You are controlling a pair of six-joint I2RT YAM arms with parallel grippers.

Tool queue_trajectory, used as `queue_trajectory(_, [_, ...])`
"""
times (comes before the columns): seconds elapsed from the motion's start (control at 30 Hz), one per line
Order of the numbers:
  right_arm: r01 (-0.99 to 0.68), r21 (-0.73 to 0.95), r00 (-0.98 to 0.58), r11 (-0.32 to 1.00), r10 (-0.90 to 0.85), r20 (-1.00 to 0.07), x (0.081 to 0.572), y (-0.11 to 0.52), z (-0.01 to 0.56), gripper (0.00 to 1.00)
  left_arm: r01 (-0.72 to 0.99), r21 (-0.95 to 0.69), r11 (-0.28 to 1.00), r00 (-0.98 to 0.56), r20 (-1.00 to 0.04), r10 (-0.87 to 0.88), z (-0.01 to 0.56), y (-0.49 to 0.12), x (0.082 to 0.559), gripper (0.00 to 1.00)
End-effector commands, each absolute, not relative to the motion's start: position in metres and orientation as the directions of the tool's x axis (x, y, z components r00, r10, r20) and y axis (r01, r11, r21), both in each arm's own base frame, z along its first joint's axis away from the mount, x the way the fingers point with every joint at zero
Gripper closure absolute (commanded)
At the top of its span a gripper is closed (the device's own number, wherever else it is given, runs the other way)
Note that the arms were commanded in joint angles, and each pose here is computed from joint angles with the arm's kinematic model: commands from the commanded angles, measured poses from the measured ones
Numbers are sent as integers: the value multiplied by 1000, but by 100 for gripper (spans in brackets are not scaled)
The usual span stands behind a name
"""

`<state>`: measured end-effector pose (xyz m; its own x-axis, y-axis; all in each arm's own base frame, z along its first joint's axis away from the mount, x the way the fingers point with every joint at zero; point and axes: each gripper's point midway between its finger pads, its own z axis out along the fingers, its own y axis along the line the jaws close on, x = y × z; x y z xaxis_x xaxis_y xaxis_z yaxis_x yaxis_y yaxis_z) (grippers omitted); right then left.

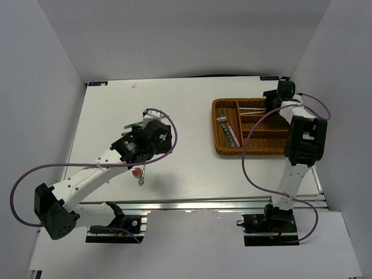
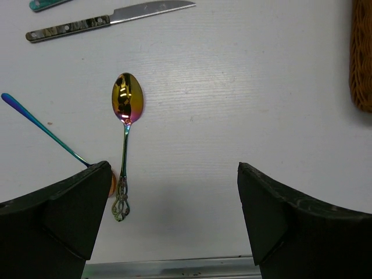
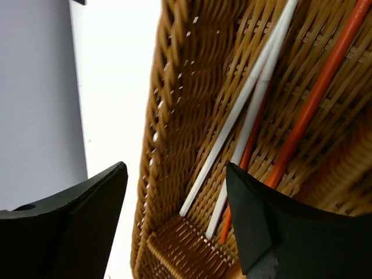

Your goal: Sort the eating utensils into containers

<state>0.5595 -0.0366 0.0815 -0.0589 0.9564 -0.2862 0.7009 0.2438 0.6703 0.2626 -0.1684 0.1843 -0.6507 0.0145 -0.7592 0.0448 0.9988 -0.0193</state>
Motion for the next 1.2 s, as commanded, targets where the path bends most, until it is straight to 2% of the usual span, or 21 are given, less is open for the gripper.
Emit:
queue_trajectory(0.0, [646,720,-24,252,950,-311,554,-43,134,26,-31,-38,999,-614,-788,-49,208,-161,275,2])
queue_trajectory(0.03, [647,719,-19,255,947,-319,551,-44,137,21,-54,-40,998,-609,-791,-64,213,-159,278,2])
queue_trajectory(0.13, [613,740,-23,276,943,-332,545,-41,163,18,-133,-42,990,-606,-787,-115,213,-145,292,2])
queue_trajectory(0.23, [575,735,-87,359,920,-382,538,-34,189,13,-230,-118,966,-581,-779,-234,217,-124,311,2])
queue_trajectory(0.33, [499,675,-224,544,833,-506,530,-16,220,11,-345,-160,925,-537,-775,-334,221,-101,330,2])
queue_trajectory(0.37, [440,617,-289,653,753,-591,529,-2,235,11,-409,-192,892,-496,-774,-394,228,-92,336,2])
queue_trajectory(0.5, [243,429,-462,870,492,-738,490,49,249,11,-591,-202,781,-379,-785,-490,228,-69,353,2])
queue_trajectory(0.57, [130,421,-497,898,426,-756,463,78,256,11,-665,-222,714,-315,-783,-537,220,-58,363,2])
queue_trajectory(0.6, [102,386,-551,917,376,-745,446,85,233,11,-686,-236,688,-290,-779,-556,219,-54,367,2])
queue_trajectory(0.67, [26,357,-569,934,307,-762,420,106,234,11,-744,-250,620,-251,-755,-605,204,-42,375,2])
queue_trajectory(0.83, [-67,288,-650,955,178,-739,367,124,196,11,-825,-257,503,-195,-707,-680,176,-21,391,2])
queue_trajectory(1.0, [-170,333,-685,927,131,-716,336,139,188,11,-841,-229,490,-232,-666,-709,139,-24,414,3])
queue_trajectory(1.17, [-204,310,-704,929,81,-706,320,144,177,11,-848,-219,483,-246,-644,-725,113,-29,435,7])
